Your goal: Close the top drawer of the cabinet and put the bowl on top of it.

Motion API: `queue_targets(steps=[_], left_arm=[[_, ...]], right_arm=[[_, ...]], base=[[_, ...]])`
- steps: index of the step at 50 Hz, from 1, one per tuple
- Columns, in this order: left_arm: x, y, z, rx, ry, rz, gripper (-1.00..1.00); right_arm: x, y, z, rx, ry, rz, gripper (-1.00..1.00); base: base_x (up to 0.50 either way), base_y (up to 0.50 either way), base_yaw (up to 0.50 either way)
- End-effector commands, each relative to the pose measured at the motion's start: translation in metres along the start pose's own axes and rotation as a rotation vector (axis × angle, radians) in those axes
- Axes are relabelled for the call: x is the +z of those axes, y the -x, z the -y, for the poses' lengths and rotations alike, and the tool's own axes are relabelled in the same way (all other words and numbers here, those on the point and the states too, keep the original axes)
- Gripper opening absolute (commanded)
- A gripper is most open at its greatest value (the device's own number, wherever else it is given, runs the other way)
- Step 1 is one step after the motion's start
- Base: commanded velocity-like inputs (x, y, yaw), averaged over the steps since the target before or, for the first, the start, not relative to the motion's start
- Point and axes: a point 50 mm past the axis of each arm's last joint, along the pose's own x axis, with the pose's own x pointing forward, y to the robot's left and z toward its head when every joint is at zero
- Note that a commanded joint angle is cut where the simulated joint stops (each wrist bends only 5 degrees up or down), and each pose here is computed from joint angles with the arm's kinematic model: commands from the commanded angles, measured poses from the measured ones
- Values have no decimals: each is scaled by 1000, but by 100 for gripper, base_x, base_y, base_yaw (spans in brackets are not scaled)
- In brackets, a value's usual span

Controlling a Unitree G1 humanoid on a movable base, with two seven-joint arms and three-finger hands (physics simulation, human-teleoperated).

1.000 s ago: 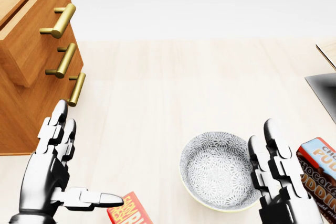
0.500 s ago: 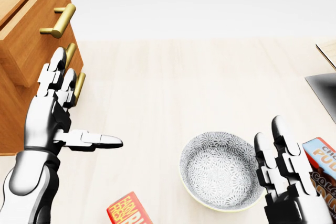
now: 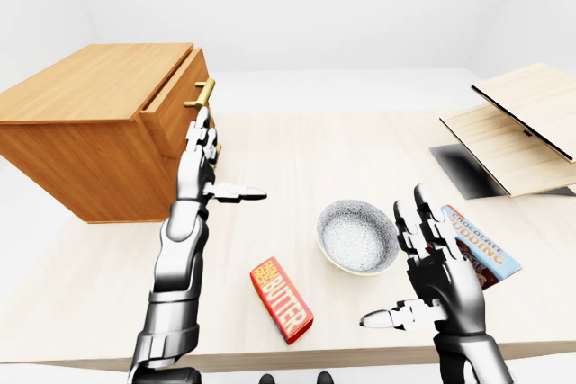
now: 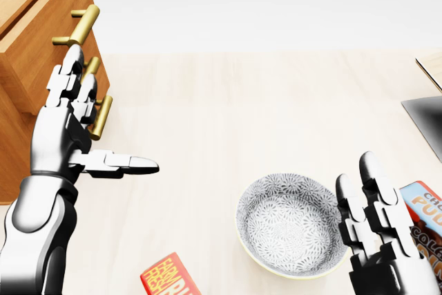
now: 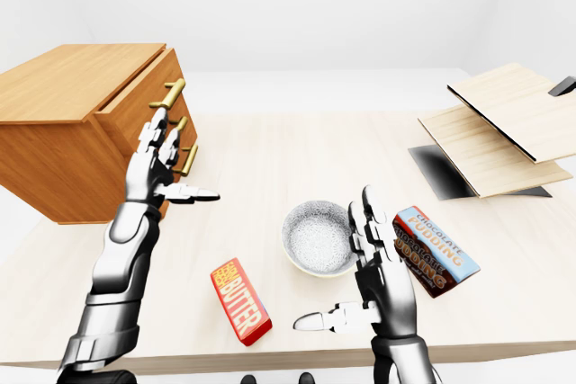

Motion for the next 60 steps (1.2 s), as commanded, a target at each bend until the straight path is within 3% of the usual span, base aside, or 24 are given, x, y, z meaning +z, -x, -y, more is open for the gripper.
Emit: queue_targets(steps=[1,23,37,60], left_arm=[[3,-3,-7,17,9,11,100],[-1,-3,-18,42,24,-10,100],[5,-16,-28,70,26,-3,100],[4,-21,-39,103,27,-21,100]], right_arm=[[0,0,0,2,-1,-2,100],[-2,-1,-1,6,0,-6,100],[-3,-1,-2,8,1,-9,100],[-2,0,-3,18,1,1,100]], base=[[0,0,0],[0,0,0],[0,0,0],[0,0,0]])
